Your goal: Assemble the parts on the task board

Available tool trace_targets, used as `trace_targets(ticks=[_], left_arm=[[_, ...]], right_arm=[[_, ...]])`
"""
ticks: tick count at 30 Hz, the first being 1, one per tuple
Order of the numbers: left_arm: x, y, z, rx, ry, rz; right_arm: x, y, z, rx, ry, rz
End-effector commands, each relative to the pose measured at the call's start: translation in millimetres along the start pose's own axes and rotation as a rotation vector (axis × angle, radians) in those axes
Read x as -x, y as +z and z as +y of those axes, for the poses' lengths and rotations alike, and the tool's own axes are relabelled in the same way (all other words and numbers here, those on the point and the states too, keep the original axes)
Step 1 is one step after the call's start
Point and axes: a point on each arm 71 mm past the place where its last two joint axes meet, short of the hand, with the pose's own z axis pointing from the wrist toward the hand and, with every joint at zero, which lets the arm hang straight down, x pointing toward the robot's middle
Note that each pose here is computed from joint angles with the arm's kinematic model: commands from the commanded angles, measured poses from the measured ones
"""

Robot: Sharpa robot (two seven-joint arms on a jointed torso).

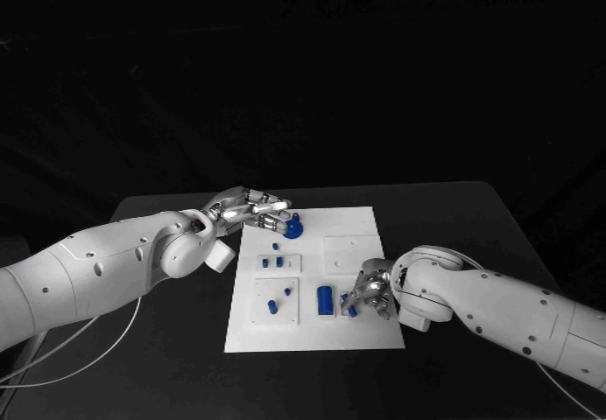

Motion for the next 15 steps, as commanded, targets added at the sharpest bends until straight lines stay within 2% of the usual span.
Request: trace_targets(ticks=[1,15], left_arm=[[-1.8,0.6,-0.8,-0.008,-0.014,0.014],[-0.3,-0.1,0.0,0.000,-0.015,0.014]], right_arm=[[-0.9,1.3,0.9,-0.003,-0.032,-0.004],[-6.5,4.9,4.6,0.003,-0.046,0.014]])
